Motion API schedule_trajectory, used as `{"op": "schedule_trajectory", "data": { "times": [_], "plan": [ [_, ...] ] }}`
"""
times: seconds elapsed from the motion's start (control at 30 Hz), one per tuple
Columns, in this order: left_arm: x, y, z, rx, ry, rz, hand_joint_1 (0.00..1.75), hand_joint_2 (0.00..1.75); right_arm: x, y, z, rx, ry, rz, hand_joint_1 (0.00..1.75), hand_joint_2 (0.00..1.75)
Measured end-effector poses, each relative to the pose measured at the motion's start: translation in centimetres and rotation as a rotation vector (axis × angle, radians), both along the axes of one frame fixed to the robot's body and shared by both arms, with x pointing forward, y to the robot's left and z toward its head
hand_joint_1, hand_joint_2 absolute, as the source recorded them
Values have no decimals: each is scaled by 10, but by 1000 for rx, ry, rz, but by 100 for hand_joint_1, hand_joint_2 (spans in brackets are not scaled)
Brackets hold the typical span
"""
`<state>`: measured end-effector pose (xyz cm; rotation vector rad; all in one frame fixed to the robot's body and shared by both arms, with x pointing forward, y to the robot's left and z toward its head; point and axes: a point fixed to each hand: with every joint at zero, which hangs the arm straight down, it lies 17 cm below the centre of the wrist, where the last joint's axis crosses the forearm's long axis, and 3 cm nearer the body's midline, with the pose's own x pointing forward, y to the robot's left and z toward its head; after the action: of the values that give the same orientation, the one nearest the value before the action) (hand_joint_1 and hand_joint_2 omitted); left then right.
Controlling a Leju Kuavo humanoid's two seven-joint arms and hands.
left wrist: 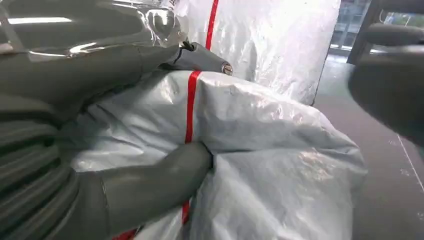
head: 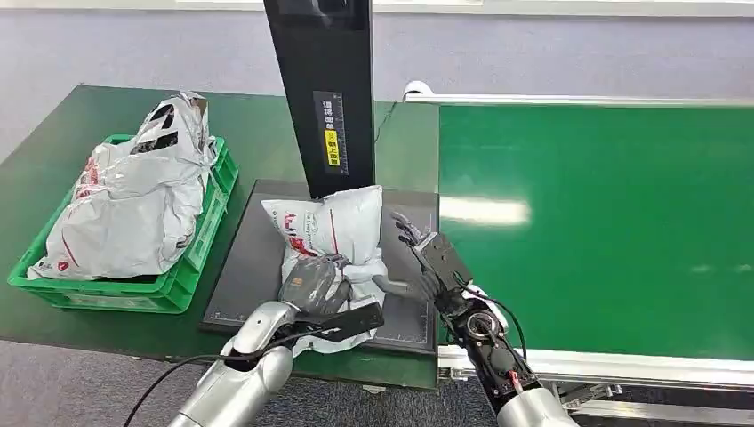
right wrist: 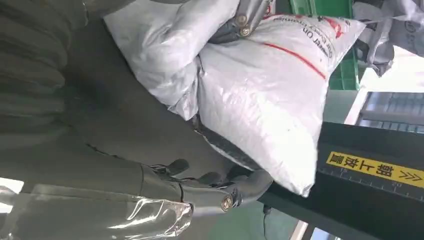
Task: Moved the parcel from conveyor to table for the left to box.
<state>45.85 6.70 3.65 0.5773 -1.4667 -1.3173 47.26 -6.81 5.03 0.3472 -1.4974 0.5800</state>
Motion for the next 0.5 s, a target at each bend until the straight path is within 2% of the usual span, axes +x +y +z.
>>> {"op": "schedule_trajectory", "data": {
  "times": [0.17, 0.3, 0.37, 0.5],
  "plan": [
    [-5, -5, 11, -163, 8, -37, 175, 175, 0, -2, 2, 13, -1, -10, 0, 175],
    [-4, 1, 32, -266, -72, -19, 175, 175, 0, -5, 4, 28, -6, -18, 0, 175],
    [-2, 12, 61, -349, -196, 13, 175, 175, 1, -8, 6, 38, -10, -27, 0, 175],
    [-16, 42, 149, -525, -563, 48, 175, 175, 1, -10, 9, 49, -16, -26, 0, 175]
  ]
}}
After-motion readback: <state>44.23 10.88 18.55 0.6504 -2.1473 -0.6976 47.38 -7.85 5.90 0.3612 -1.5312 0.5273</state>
